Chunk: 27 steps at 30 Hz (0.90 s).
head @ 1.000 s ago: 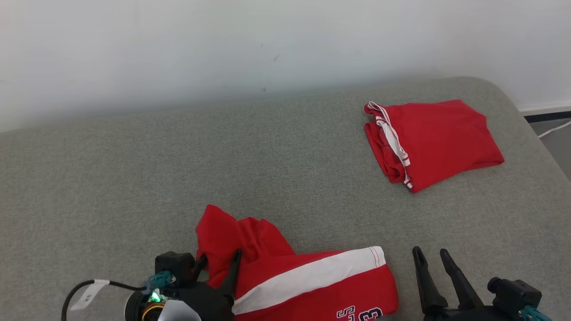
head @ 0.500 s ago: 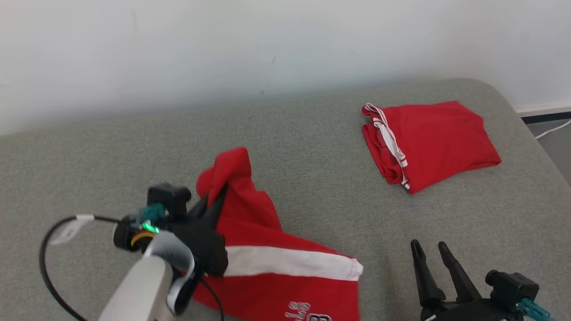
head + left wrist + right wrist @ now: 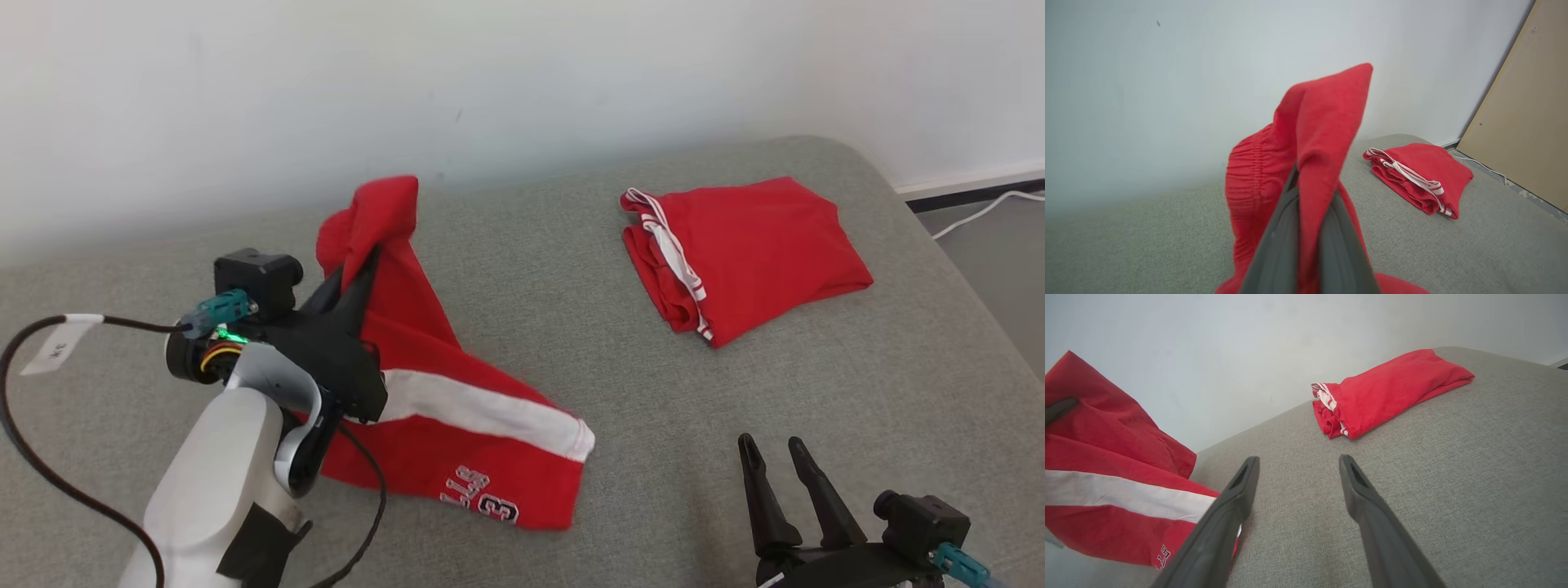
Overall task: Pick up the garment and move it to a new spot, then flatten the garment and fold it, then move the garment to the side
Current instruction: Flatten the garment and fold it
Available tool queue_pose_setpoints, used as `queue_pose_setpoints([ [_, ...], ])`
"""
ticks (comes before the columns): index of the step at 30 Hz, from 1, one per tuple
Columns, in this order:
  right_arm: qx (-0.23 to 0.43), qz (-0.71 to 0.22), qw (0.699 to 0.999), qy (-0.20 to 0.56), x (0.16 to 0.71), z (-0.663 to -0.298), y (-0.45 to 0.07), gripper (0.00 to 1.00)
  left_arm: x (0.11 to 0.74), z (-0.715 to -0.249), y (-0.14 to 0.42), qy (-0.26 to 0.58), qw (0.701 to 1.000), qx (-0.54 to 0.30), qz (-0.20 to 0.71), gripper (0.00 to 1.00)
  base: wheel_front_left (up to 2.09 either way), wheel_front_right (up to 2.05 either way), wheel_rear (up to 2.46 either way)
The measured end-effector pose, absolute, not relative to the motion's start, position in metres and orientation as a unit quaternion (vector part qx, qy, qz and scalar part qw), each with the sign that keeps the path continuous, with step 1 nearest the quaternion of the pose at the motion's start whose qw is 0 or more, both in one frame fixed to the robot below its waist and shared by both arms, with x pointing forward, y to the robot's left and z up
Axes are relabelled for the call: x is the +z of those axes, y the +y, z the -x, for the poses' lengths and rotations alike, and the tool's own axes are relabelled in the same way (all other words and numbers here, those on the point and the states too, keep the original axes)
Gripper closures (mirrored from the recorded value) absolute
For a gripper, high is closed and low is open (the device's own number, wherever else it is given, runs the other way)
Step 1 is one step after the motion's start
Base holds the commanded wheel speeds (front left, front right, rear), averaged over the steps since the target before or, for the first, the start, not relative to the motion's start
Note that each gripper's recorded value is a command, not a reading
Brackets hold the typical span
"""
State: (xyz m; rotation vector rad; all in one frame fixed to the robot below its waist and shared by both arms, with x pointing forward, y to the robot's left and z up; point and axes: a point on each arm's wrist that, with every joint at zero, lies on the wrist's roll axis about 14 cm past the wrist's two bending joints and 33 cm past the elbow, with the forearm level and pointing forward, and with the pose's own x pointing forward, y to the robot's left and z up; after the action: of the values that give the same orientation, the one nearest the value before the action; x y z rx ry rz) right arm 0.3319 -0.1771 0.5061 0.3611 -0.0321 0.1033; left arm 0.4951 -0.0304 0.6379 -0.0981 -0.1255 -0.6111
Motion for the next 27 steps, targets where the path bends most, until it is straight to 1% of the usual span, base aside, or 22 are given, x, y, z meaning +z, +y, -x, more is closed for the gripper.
queue_pose_setpoints([
  [5, 0.044, -0.179, 0.983, -0.019, 0.506, -0.329, -0.181, 0.00, 0.648, -0.498, -0.032, -0.084, 0.949, -0.299, 0.055, 1.00, 0.00, 0.00, 0.00],
  [7, 0.045, -0.180, 0.983, -0.018, 0.505, -0.329, -0.180, 0.00, 0.640, -0.499, -0.031, -0.073, 0.951, -0.296, 0.052, 1.00, 0.00, 0.00, 0.00],
  [8, 0.046, -0.180, 0.982, -0.016, 0.504, -0.329, -0.179, 0.00, 0.634, -0.499, -0.029, -0.064, 0.952, -0.294, 0.050, 0.94, 0.00, 0.00, 0.00],
  [9, 0.047, -0.181, 0.982, -0.014, 0.503, -0.330, -0.178, 0.00, 0.626, -0.499, -0.027, -0.056, 0.954, -0.291, 0.049, 0.70, 0.00, 0.00, 0.00],
  [10, 0.049, -0.181, 0.982, -0.012, 0.502, -0.330, -0.177, 0.00, 0.617, -0.499, -0.025, -0.048, 0.955, -0.289, 0.046, 0.15, 0.00, 0.00, 0.00],
  [11, 0.050, -0.182, 0.982, -0.010, 0.501, -0.331, -0.175, 0.00, 0.610, -0.498, -0.022, -0.042, 0.956, -0.285, 0.047, 0.00, 0.00, 0.00, 0.00],
  [18, 0.065, -0.183, 0.981, -0.003, 0.498, -0.338, -0.166, 0.00, 0.583, -0.491, -0.001, -0.035, 0.964, -0.255, 0.058, 0.00, 0.00, 0.00, 0.00],
  [27, 0.081, -0.185, 0.980, 0.003, 0.496, -0.345, -0.156, 0.00, 0.569, -0.478, 0.023, -0.040, 0.972, -0.218, 0.081, 0.00, 0.00, 0.00, 0.00],
])
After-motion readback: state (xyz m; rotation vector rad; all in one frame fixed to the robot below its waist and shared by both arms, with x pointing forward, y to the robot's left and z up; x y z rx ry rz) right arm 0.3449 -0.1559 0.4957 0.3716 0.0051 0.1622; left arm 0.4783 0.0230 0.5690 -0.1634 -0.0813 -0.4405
